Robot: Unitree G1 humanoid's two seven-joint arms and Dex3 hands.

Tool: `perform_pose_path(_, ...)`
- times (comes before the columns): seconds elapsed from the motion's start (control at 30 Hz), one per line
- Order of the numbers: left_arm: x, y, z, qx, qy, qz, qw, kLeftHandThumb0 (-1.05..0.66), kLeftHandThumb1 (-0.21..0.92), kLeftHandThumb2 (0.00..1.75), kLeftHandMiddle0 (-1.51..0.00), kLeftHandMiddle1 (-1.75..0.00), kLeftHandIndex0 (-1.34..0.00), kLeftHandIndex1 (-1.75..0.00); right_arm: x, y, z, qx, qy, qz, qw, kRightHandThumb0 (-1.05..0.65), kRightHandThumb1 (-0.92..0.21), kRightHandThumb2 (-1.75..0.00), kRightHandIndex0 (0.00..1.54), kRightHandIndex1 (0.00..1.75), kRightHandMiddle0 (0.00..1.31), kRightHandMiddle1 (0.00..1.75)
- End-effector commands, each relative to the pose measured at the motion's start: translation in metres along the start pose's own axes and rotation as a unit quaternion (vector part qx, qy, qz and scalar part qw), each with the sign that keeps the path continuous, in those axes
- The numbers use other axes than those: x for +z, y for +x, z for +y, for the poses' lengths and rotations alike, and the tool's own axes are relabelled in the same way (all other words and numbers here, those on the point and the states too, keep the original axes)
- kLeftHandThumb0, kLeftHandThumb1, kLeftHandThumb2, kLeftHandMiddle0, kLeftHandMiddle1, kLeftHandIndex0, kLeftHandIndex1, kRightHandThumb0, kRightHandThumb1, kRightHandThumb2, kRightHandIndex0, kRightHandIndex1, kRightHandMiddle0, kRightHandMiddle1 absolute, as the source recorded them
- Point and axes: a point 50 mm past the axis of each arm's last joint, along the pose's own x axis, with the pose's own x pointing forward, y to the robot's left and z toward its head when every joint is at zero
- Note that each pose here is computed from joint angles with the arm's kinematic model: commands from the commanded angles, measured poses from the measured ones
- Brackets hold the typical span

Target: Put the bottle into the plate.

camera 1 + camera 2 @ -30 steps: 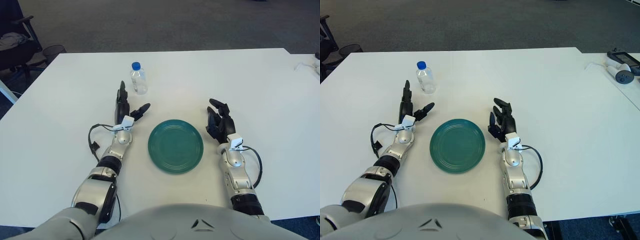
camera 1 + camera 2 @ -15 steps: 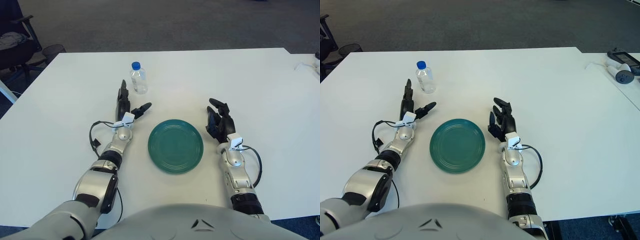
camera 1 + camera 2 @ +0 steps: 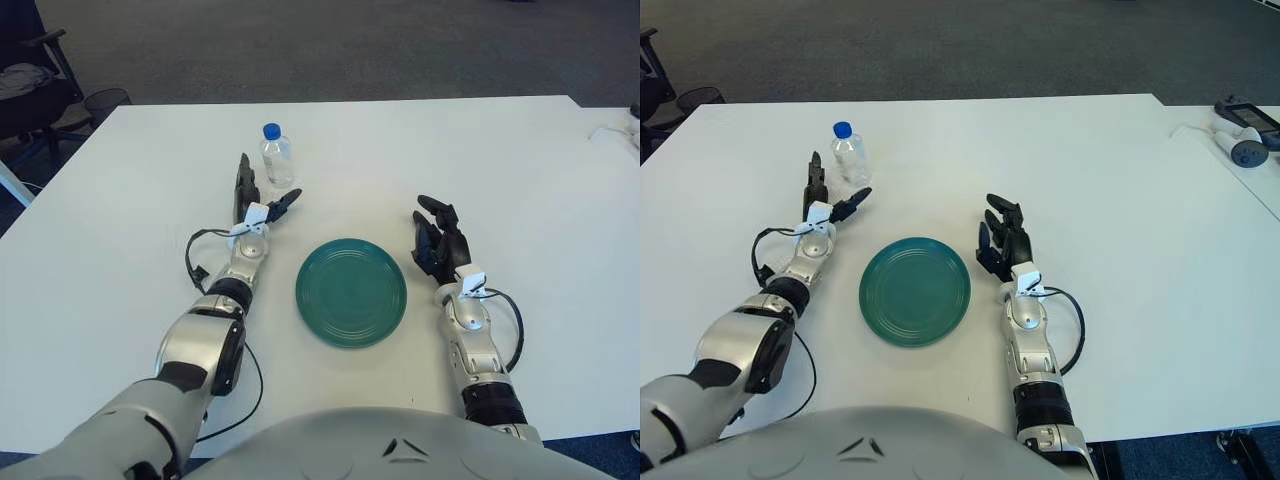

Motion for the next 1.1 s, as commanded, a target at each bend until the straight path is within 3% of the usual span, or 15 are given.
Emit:
perform_pose_path(0.0, 0.004, 0.005, -0.001, 0.007, -0.012, 0.012, 1.0, -1.05, 0.78, 0.02, 0.0, 0.0, 0.0, 0.0, -0.025, -0.011, -0.004, -0.007, 0.004, 0.068, 0.998, -0.64, -0.92, -0.69, 0.4, 0.02, 0.0, 0.86)
perform_pose_path(1.07, 0.006, 0.004, -0.016, 0.038, -0.048, 0.053, 0.997, -1.05, 0.87, 0.06, 0.0, 0.0, 0.0, 0.0, -0.025, -0.01, -0.005, 0.008, 0.001, 0.05, 0.999, -0.64, -0.92, -0.69, 0.42, 0.02, 0.0, 0.9)
